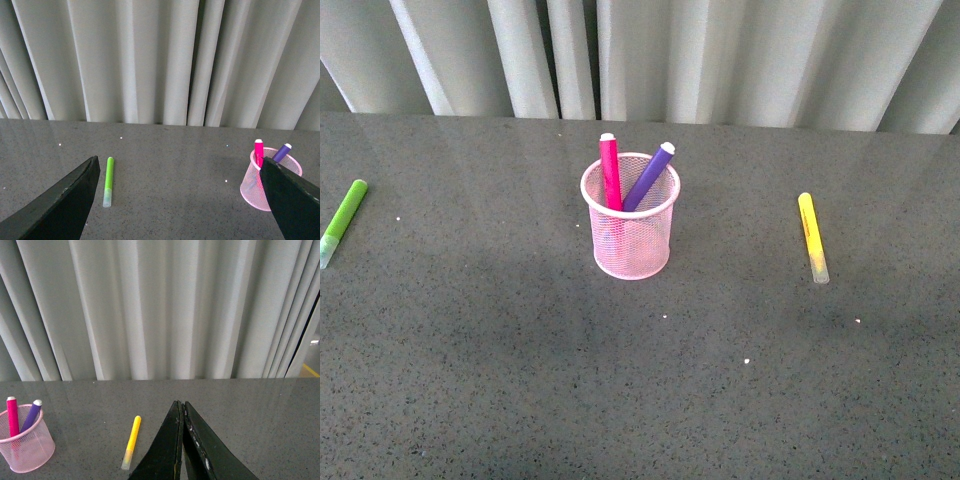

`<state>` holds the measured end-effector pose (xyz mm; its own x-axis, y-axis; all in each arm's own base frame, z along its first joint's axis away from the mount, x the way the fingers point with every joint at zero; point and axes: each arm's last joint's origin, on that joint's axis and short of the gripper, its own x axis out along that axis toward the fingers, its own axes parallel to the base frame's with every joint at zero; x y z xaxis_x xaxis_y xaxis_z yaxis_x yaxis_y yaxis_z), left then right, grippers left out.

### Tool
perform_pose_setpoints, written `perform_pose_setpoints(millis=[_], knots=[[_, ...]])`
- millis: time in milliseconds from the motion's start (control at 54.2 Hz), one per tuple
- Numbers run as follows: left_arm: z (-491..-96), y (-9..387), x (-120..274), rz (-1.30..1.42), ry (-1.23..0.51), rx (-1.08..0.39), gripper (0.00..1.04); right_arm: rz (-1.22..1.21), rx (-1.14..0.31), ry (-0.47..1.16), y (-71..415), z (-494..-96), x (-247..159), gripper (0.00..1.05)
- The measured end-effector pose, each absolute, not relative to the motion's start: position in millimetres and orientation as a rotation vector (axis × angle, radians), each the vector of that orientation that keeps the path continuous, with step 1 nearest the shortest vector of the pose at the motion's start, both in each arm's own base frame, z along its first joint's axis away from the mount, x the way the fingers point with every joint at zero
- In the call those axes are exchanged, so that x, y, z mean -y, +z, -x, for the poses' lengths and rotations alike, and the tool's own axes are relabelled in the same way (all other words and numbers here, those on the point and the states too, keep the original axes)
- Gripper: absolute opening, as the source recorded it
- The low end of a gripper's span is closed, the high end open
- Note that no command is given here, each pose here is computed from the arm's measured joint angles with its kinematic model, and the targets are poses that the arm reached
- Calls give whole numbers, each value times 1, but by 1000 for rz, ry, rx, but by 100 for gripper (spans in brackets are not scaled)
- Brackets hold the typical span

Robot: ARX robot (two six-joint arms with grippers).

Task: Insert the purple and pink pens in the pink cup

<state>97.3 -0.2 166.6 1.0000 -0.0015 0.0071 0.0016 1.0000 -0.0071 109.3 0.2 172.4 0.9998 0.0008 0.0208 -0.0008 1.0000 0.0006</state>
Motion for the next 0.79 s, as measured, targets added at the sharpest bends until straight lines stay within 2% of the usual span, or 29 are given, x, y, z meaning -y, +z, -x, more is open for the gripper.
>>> perform_pose_setpoints(millis=[203, 461, 793], knots=[[-97, 167, 0, 7, -2, 7, 98, -1, -15, 1, 167, -100, 0, 3], [-97, 167, 0, 7, -2, 8, 98, -1, 15, 1, 169, -97, 0, 3], [-97, 167, 0, 7, -2, 8, 98, -1, 15, 0, 169, -97, 0, 57]])
